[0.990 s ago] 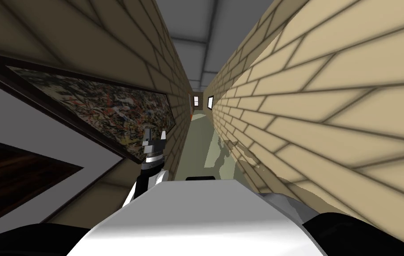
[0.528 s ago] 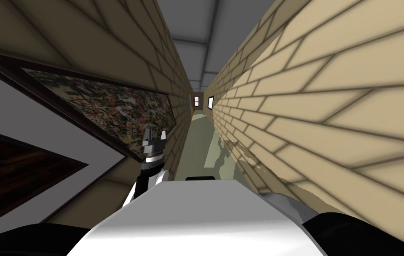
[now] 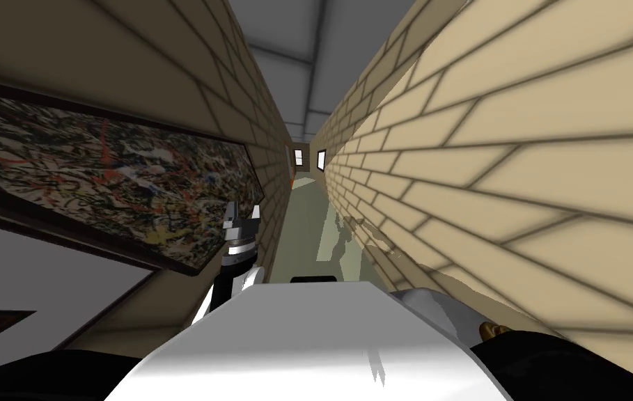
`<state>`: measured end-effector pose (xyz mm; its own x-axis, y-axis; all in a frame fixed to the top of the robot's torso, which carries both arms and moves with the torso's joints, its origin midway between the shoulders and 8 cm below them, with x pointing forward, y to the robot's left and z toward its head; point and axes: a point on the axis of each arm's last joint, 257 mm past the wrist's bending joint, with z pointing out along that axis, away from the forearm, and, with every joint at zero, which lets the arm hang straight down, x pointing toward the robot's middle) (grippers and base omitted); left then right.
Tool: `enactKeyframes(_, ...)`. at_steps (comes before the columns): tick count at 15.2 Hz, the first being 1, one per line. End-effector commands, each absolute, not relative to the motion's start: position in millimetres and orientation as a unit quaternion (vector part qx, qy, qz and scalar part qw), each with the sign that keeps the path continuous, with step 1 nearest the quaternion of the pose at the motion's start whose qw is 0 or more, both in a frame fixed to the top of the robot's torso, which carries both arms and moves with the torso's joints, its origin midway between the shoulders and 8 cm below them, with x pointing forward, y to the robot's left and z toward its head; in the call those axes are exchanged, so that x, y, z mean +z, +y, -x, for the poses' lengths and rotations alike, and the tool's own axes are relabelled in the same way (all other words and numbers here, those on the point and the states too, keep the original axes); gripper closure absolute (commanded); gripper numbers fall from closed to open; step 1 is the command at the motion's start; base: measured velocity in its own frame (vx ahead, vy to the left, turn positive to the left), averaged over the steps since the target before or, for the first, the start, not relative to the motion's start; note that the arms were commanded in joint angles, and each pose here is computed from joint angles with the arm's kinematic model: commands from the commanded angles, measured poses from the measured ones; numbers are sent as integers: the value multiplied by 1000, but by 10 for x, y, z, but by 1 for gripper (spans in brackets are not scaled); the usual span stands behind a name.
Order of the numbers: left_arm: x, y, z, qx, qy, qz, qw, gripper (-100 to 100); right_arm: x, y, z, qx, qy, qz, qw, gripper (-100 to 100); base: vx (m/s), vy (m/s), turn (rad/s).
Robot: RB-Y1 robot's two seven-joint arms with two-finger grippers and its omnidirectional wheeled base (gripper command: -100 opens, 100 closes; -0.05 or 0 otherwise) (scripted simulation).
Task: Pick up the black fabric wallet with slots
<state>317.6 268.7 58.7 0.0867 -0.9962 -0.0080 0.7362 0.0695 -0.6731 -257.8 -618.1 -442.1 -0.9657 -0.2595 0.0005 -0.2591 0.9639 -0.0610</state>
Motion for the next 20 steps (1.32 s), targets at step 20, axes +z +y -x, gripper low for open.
enactKeyframes(20,586,2688,-3176,-629,247,264,688,0,-4307,-6875,936,-28,957,289,11,100,35,7,-240)
